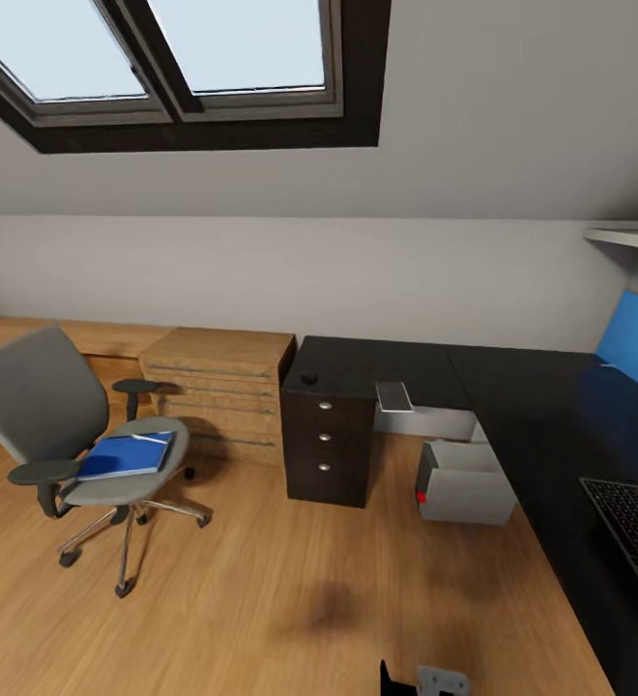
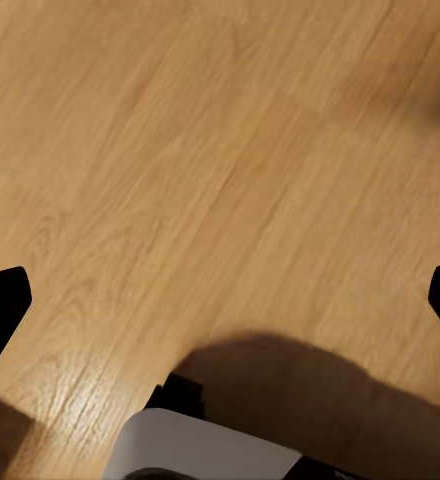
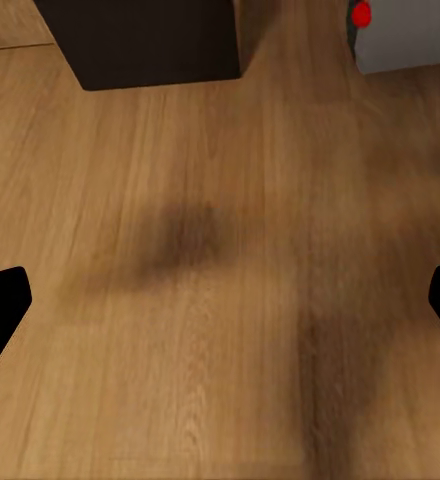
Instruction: In the bedroom, organize the workspace by keeping the computer under the desk, ensuring the monitor is on the desk, placing the keyboard on the desk next to the monitor, placing the mouse on the desk next to the keyboard, moving the folder from the swivel chair onto the desk next to the mouse, stacking the notebook on top of the folder with the pen on top of the notebook, and positioning the swivel chair next to the desk.
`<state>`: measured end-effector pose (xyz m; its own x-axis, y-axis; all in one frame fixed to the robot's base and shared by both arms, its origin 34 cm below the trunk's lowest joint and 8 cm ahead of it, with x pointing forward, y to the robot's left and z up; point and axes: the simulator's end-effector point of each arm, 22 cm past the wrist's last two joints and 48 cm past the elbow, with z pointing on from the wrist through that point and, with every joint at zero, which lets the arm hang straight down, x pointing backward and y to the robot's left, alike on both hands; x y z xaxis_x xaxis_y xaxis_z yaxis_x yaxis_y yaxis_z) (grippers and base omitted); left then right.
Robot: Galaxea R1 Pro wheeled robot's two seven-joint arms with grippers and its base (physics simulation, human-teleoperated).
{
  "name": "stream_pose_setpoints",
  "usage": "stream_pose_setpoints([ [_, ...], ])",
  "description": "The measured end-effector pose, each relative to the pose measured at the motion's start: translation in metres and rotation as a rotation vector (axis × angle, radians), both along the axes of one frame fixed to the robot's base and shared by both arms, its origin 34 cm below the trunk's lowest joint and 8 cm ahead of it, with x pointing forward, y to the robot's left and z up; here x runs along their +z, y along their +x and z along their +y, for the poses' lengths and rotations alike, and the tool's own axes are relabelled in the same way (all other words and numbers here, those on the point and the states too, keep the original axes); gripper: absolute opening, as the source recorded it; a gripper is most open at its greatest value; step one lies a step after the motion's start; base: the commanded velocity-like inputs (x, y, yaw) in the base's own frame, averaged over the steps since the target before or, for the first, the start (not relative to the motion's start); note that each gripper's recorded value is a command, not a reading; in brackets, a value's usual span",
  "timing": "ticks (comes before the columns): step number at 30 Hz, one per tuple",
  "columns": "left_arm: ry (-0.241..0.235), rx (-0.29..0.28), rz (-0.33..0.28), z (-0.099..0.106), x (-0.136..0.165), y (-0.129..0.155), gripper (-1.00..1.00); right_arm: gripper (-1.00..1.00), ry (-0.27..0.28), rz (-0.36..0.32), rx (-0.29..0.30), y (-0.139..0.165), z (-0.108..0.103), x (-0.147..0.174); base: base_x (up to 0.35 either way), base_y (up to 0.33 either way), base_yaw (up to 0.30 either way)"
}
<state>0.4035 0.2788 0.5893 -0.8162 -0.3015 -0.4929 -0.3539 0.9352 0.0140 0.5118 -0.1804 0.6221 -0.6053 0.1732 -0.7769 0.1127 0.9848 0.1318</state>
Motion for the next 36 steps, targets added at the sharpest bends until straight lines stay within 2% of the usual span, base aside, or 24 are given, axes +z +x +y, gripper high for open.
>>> stream_pose_setpoints([
  [6,0.0,0.0,-0.001,0.0,0.008,-0.001,1.0,1.0,0.0,0.0,0.0,-0.001,0.0,0.008,0.317,-0.001,0.019],
  [17,0.002,0.0,-0.007,0.001,0.024,-0.001,1.0,1.0,-0.001,-0.007,-0.001,-0.001,0.0,0.025,0.317,0.0,0.168],
  [22,0.002,-0.001,-0.015,0.001,0.033,0.001,1.0,1.0,-0.005,-0.088,-0.02,0.009,-0.004,0.047,0.317,0.0,0.007],
  [26,0.0,-0.001,-0.016,0.0,0.033,0.001,1.0,1.0,-0.005,-0.093,-0.024,0.009,-0.005,0.048,0.317,0.0,-0.003],
  [27,0.001,-0.001,-0.024,0.0,0.034,0.003,1.0,1.0,-0.005,-0.093,-0.025,0.009,-0.005,0.048,0.317,0.0,0.0],
  [28,0.014,0.011,-0.102,0.004,0.047,0.022,1.0,1.0,-0.006,-0.095,-0.025,0.01,-0.006,0.049,0.317,0.0,0.0],
  [29,0.019,0.016,-0.13,0.005,0.052,0.028,1.0,1.0,-0.006,-0.097,-0.024,0.01,-0.006,0.049,0.317,0.0,0.0],
  [31,0.023,0.02,-0.155,0.006,0.056,0.033,1.0,1.0,-0.005,-0.099,-0.022,0.011,-0.005,0.05,0.317,0.0,0.0],
  [36,0.013,-0.009,-0.27,-0.007,0.089,0.072,1.0,1.0,0.017,-0.144,-0.019,0.028,0.004,0.063,0.317,0.0,0.0],
])
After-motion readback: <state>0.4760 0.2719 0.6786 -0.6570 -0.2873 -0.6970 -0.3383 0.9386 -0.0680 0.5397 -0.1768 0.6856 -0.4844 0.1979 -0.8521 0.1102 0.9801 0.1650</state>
